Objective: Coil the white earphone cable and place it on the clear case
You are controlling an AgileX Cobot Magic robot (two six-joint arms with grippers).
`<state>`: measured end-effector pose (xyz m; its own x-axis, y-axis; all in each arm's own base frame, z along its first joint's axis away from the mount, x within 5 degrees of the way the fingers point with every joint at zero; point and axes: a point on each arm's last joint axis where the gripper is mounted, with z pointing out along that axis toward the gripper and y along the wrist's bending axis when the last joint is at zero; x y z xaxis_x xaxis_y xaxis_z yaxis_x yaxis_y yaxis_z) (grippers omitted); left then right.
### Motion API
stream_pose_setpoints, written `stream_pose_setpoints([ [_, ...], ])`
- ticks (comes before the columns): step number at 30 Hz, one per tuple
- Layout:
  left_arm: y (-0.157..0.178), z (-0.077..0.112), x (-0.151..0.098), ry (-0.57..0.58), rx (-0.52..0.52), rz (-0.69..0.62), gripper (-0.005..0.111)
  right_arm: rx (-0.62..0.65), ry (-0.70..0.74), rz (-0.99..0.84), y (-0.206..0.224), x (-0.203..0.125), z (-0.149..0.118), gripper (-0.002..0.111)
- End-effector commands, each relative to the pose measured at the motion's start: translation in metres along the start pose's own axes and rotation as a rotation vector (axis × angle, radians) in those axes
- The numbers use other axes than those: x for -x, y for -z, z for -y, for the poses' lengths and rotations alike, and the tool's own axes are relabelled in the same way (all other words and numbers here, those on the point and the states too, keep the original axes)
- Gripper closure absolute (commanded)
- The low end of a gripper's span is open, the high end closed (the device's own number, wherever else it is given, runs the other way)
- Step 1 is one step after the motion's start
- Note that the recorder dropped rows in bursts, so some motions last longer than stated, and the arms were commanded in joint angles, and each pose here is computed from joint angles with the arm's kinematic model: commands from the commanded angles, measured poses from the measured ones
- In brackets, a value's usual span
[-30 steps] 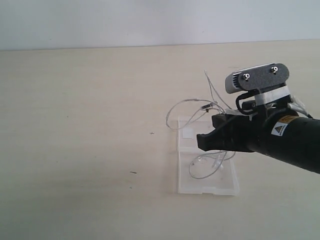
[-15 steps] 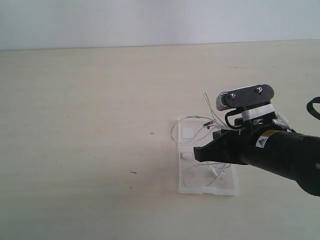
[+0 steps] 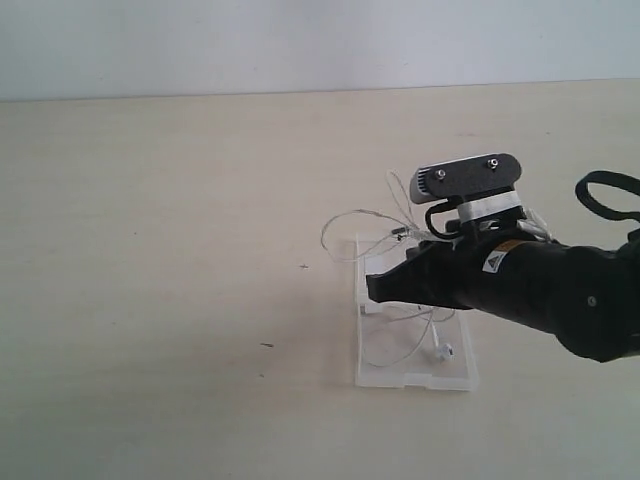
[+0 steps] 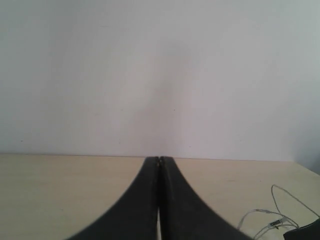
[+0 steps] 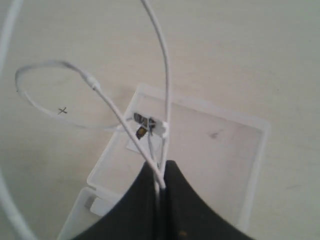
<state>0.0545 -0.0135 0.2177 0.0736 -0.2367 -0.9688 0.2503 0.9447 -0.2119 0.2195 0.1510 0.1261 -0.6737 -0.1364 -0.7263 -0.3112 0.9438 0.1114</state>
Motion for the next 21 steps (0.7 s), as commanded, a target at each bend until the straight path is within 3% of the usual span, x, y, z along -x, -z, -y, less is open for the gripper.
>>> stream_pose_setpoints([
  [1, 0.0005, -0.0004, -0.0006, 0.012, 0.004, 0.0, 0.107, -0.002, 0.03, -0.028, -0.0056, -0.0032, -0.001, 0.096],
  [9, 0.0005, -0.0004, -0.0006, 0.012, 0.004, 0.0, 0.107, -0.01, 0.039, -0.057, -0.0106, -0.009, -0.0001, 0.089],
  [15, 0.0005, -0.0005, -0.0008, 0.012, 0.005, -0.001, 0.107, -0.01, 0.038, -0.049, -0.0103, -0.0081, -0.0001, 0.066],
  [21, 0.0005, -0.0005, -0.0008, 0.012, 0.005, -0.001, 0.107, -0.012, 0.038, -0.039, -0.0104, -0.0072, 0.0, 0.054],
])
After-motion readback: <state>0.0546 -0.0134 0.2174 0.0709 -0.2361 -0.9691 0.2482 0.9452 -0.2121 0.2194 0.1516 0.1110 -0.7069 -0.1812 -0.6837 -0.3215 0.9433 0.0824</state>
